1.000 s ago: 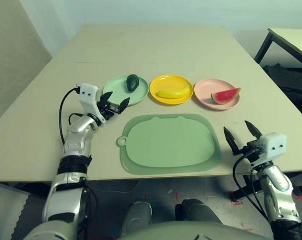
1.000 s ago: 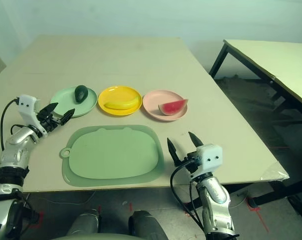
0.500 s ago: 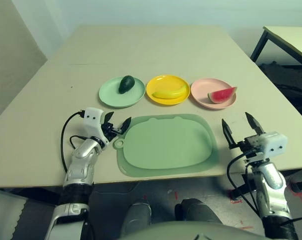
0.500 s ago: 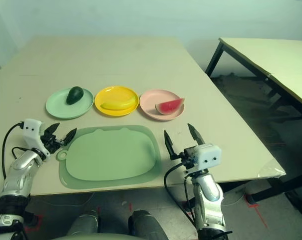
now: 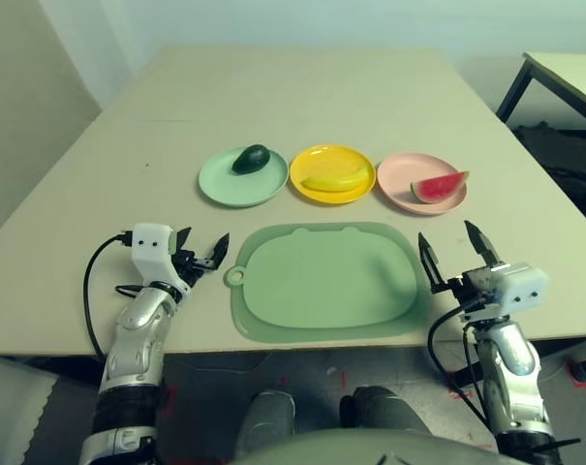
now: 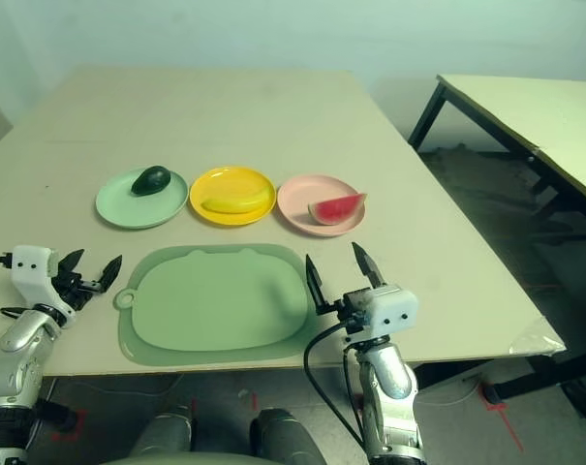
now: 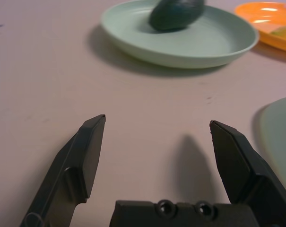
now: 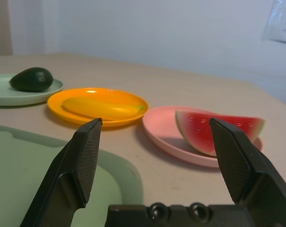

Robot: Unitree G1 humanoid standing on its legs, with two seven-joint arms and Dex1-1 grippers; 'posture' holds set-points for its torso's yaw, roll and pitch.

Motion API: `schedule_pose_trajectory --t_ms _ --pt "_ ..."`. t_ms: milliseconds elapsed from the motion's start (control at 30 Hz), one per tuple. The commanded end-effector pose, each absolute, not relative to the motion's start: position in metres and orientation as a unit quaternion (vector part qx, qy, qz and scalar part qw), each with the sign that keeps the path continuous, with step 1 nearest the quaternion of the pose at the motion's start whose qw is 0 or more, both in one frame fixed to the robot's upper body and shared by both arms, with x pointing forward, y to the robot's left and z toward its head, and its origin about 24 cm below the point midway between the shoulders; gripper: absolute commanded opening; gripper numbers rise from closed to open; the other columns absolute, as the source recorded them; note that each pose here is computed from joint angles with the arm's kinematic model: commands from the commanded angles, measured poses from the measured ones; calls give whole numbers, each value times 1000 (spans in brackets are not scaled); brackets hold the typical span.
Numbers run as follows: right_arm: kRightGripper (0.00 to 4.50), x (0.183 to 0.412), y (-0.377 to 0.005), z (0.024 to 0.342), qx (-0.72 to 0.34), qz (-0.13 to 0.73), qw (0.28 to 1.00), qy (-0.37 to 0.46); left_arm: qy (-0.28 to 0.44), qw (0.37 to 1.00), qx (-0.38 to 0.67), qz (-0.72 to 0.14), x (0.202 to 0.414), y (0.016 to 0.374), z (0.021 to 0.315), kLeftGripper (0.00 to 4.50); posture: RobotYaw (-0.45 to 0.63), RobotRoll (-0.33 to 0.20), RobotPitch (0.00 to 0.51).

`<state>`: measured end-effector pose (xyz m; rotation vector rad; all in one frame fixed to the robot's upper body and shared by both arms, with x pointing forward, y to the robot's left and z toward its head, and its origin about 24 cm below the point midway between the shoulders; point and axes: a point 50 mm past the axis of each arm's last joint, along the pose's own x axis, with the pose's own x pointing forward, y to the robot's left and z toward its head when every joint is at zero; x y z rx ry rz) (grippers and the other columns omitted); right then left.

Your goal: Place the fruits into color-matched plates.

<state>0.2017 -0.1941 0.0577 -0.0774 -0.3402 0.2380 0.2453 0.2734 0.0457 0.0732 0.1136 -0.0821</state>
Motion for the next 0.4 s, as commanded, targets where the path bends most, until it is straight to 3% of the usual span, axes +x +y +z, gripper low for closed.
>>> schedule_pose_trajectory --t_ms 33,400 --pt "4500 193 -204 57 -35 94 982 -157 61 997 35 -40 245 274 47 4472 127 0 73" --pt "4500 186 -262 65 -77 38 985 -146 54 997 33 -53 258 268 49 4472 95 0 61"
